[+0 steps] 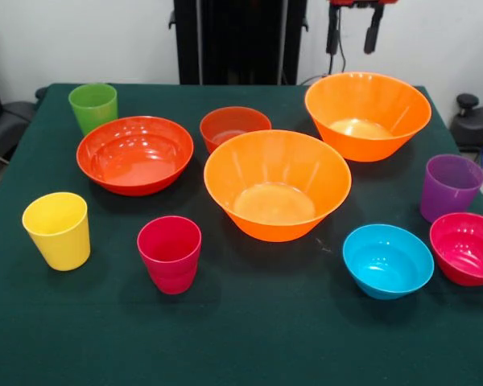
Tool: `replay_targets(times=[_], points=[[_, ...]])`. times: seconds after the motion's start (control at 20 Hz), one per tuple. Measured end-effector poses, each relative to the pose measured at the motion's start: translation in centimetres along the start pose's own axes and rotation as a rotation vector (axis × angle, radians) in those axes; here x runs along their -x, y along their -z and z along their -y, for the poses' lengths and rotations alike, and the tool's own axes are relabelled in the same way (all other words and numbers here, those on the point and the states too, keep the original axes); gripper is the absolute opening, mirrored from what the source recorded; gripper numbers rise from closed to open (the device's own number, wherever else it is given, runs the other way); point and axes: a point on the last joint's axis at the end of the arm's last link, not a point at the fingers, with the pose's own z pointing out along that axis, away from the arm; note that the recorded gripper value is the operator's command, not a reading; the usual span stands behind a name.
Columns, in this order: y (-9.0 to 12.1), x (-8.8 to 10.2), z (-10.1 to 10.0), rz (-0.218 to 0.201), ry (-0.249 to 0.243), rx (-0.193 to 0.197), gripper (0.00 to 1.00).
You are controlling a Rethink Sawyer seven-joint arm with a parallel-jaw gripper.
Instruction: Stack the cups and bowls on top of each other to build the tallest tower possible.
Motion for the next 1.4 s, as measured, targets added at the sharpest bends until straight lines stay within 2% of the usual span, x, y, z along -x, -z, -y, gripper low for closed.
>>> replay_targets(times=[0.25, 0.6, 0.85, 1.05, 1.4], points=[[-2.6, -0.6, 1.7, -0.048, -0.039, 0.002, 1.0], [-5.1, -0.1, 4.5, -0.082, -0.096, 0.003, 1.0], [-6.0, -0.1, 6.7, -0.095, -0.14, 0.004, 1.0], [-6.6, -0.3, 7.6, -0.099, -0.161, 0.005, 1.0], [-7.9, -0.2, 8.3, -0.078, -0.166, 0.007, 1.0]])
